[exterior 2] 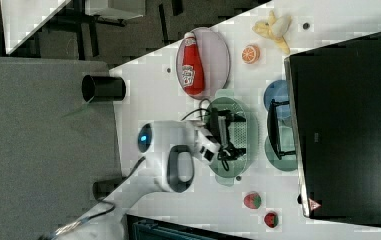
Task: Drag strainer left to right.
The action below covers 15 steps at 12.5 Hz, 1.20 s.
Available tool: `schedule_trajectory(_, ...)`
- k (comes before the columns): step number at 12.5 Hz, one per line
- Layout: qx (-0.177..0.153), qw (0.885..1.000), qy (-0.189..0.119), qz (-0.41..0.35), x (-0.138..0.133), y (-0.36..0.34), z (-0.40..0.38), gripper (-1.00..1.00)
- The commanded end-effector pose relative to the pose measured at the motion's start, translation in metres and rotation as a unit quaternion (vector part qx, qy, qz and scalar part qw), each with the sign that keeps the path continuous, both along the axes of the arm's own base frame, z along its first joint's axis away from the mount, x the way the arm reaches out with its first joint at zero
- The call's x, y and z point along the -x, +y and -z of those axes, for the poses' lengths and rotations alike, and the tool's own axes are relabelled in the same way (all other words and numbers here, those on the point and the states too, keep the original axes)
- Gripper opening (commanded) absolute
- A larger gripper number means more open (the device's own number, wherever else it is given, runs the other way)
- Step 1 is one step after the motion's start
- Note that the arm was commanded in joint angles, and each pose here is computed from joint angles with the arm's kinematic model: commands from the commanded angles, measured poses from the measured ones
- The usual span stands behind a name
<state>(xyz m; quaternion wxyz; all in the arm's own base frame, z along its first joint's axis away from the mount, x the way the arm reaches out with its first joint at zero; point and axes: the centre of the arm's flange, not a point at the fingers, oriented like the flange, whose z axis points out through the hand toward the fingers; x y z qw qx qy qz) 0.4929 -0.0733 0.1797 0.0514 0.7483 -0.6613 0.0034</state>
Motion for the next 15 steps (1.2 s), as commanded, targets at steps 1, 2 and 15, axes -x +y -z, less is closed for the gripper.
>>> schedule_trajectory(1, 0.025, 0.985, -0.063, -0.16, -0.036, 0.02, -0.122, 1.0)
schedule_trajectory(2, 0.035, 0.982, -0.057, -0.179, -0.04, 0.022, -0.156, 1.0)
schedule_trajectory(15, -0.027, 0.967, -0.005, -0.252, -0.012, 0.044, -0.423, 1.0)
